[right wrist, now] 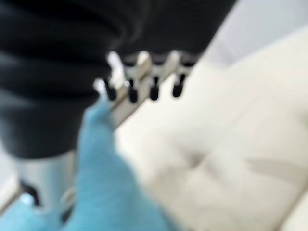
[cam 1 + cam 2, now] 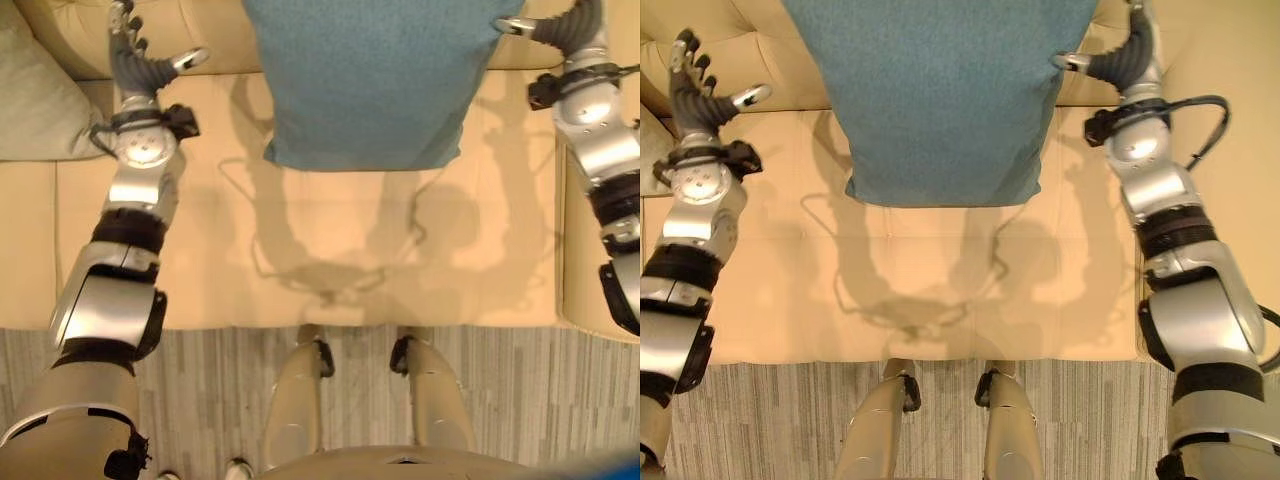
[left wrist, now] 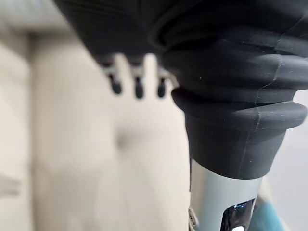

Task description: Pick up all the scattered cushions and arrange them neatly on the sofa.

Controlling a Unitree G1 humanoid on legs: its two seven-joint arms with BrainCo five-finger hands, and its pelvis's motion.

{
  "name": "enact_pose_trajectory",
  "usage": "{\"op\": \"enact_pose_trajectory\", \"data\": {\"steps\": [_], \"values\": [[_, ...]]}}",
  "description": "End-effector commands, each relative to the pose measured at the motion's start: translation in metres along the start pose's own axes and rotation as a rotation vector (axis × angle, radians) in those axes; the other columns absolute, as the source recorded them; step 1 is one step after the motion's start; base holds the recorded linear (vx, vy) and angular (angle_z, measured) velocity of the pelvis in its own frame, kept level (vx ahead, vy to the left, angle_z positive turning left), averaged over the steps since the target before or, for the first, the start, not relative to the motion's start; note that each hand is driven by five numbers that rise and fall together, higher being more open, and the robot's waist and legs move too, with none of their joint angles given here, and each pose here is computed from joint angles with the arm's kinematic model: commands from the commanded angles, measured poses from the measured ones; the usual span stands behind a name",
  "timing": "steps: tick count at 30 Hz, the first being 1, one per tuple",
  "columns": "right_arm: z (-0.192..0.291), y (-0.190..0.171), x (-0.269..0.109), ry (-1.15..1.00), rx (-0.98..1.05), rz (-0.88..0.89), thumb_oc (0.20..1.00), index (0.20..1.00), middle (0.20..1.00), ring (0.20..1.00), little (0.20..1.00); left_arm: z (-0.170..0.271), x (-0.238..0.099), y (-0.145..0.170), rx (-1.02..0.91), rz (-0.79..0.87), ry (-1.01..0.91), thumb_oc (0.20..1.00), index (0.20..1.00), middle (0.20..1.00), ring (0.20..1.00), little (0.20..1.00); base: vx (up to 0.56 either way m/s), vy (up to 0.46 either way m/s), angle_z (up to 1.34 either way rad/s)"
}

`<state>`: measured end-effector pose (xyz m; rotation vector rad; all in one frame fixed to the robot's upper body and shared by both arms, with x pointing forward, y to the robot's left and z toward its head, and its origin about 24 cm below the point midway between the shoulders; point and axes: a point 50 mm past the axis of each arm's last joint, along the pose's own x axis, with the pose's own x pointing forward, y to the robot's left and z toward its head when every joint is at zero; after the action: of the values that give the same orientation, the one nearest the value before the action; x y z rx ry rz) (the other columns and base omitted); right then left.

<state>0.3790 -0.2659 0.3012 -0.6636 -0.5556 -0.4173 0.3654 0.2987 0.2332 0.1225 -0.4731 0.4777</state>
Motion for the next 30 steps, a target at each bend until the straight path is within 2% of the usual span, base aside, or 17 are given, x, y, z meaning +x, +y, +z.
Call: {"op": "enact_pose_trajectory", "data": {"steps": [1, 6, 8, 9, 11, 14, 18, 20, 22, 23, 24, 25, 27, 30], "values": [[-0.012, 0.002, -0.012, -0.001, 0.011, 0.034, 1.0, 1.0, 1.0, 1.0, 1.0, -0.001, -0.009, 0.006, -0.043, -0.028, -0.045, 1.0, 1.0, 1.0, 1.0, 1.0, 0.0, 0.0, 0.0], [-0.035, -0.001, -0.042, 0.019, 0.039, 0.047, 1.0, 1.0, 1.0, 1.0, 1.0, -0.026, -0.04, 0.011, -0.078, -0.067, 0.0, 1.0, 1.0, 1.0, 1.0, 1.0, 0.03, 0.017, 0.01], [-0.076, 0.011, -0.095, 0.128, 0.012, 0.187, 1.0, 1.0, 1.0, 1.0, 1.0, -0.064, -0.09, 0.015, -0.084, -0.135, 0.119, 1.0, 1.0, 1.0, 1.0, 1.0, 0.1, 0.038, 0.1], [-0.085, 0.02, -0.111, 0.163, 0.039, 0.228, 1.0, 1.0, 1.0, 1.0, 1.0, -0.077, -0.104, 0.013, -0.1, -0.146, 0.174, 1.0, 1.0, 1.0, 1.0, 1.0, 0.12, 0.028, 0.16], [-0.119, 0.029, -0.169, 0.32, 0.03, 0.369, 1.0, 1.0, 1.0, 1.0, 1.0, -0.113, -0.156, 0.022, -0.095, -0.177, 0.357, 1.0, 1.0, 1.0, 1.0, 1.0, 0.11, 0.019, 0.12], [-0.14, 0.047, -0.224, 0.47, 0.088, 0.495, 1.0, 1.0, 1.0, 1.0, 1.0, -0.149, -0.206, 0.039, 0.03, -0.247, 0.571, 1.0, 1.0, 1.0, 1.0, 1.0, 0.07, 0.039, -0.04], [-0.158, 0.066, -0.28, 0.613, 0.062, 0.689, 1.0, 1.0, 1.0, 1.0, 1.0, -0.179, -0.269, 0.055, 0.109, -0.307, 0.821, 1.0, 1.0, 1.0, 1.0, 1.0, 0.01, 0.021, -0.06], [-0.161, 0.067, -0.29, 0.639, 0.049, 0.72, 1.0, 1.0, 1.0, 1.0, 1.0, -0.183, -0.28, 0.059, 0.119, -0.304, 0.863, 1.0, 1.0, 1.0, 1.0, 1.0, 0.01, 0.013, -0.07], [-0.167, 0.075, -0.316, 0.717, 0.038, 0.783, 1.0, 1.0, 1.0, 1.0, 1.0, -0.194, -0.31, 0.064, 0.131, -0.305, 0.985, 1.0, 1.0, 1.0, 1.0, 1.0, 0.0, -0.021, -0.06], [-0.171, 0.079, -0.337, 0.779, 0.039, 0.828, 1.0, 1.0, 1.0, 1.0, 1.0, -0.203, -0.341, 0.075, 0.149, -0.275, 1.124, 1.0, 1.0, 1.0, 1.0, 1.0, 0.0, -0.035, -0.05], [-0.171, 0.079, -0.337, 0.779, 0.039, 0.828, 1.0, 1.0, 1.0, 1.0, 1.0, -0.203, -0.341, 0.075, 0.149, -0.275, 1.124, 1.0, 1.0, 1.0, 1.0, 1.0, -0.01, -0.076, 0.0], [-0.175, 0.082, -0.357, 0.843, 0.041, 0.858, 1.0, 1.0, 1.0, 1.0, 1.0, -0.21, -0.367, 0.085, 0.207, -0.284, 1.246, 1.0, 1.0, 1.0, 1.0, 1.0, -0.03, -0.068, 0.0], [-0.178, 0.082, -0.374, 0.927, 0.096, 0.824, 1.0, 1.0, 1.0, 1.0, 1.0, -0.214, -0.392, 0.092, 0.243, -0.266, 1.365, 1.0, 1.0, 1.0, 1.0, 1.0, -0.06, -0.085, 0.02], [-0.18, 0.084, -0.388, 1.001, 0.139, 0.798, 1.0, 1.0, 1.0, 1.0, 1.0, -0.214, -0.409, 0.095, 0.274, -0.264, 1.433, 1.0, 1.0, 1.0, 1.0, 1.0, -0.13, -0.076, 0.0]]}}
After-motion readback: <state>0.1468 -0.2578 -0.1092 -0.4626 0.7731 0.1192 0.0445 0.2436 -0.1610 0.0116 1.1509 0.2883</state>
